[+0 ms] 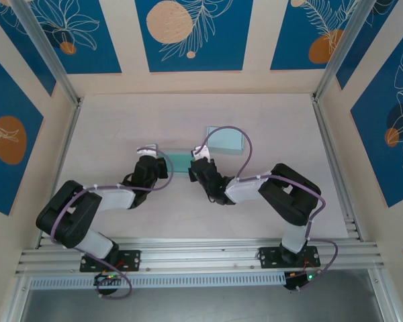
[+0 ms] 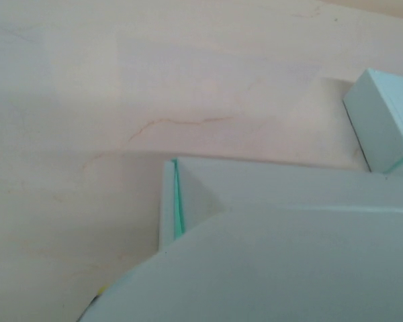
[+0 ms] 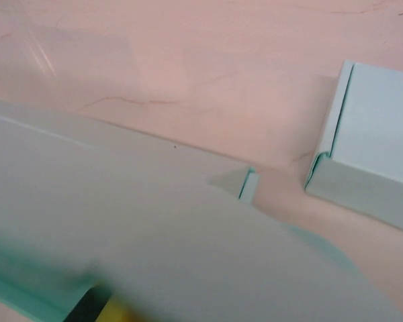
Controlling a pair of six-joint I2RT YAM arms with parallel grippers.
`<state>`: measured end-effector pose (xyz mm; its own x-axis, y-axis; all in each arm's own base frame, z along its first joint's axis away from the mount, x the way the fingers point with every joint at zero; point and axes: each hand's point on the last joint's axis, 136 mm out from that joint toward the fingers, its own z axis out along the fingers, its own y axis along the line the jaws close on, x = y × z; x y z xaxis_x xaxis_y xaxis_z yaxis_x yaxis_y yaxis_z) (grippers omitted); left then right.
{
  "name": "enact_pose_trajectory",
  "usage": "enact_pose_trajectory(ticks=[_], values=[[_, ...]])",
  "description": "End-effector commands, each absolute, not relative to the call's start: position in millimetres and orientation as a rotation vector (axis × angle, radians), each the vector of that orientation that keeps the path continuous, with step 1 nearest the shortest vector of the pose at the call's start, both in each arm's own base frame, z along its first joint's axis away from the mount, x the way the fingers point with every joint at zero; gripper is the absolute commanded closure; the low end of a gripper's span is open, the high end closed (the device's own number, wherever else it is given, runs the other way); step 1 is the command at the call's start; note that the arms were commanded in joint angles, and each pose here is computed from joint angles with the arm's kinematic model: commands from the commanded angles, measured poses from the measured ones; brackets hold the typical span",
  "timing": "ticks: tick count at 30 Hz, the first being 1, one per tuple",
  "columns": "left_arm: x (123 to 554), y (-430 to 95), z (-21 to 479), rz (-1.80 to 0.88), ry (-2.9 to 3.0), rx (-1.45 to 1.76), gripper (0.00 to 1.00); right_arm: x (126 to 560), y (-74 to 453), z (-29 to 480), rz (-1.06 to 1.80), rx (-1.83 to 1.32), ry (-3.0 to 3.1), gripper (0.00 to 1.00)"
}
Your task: Fold the paper box
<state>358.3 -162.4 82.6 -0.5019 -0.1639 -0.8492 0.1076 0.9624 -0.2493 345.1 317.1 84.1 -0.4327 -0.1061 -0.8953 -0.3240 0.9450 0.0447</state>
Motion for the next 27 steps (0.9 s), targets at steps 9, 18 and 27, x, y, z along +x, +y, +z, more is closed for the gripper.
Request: enact_pose_trajectory(ticks=[9, 18, 27], values=[[310.3, -173.3, 50.8, -0.454, 2.198, 0.042, 0.71, 318.5, 328.3, 60.7, 0.293, -0.379, 2.042, 0.91], [280.8, -153.5, 69.3, -0.456, 2.193, 0.028, 0.25, 322.0, 325.9, 57.9, 0.264, -0.366, 2.054, 0.91], [235.6, -145.6, 90.4, -0.612, 2.205, 0.013, 0.0, 324.9, 323.1, 58.0, 0.254, -0.352, 2.062, 0.91]])
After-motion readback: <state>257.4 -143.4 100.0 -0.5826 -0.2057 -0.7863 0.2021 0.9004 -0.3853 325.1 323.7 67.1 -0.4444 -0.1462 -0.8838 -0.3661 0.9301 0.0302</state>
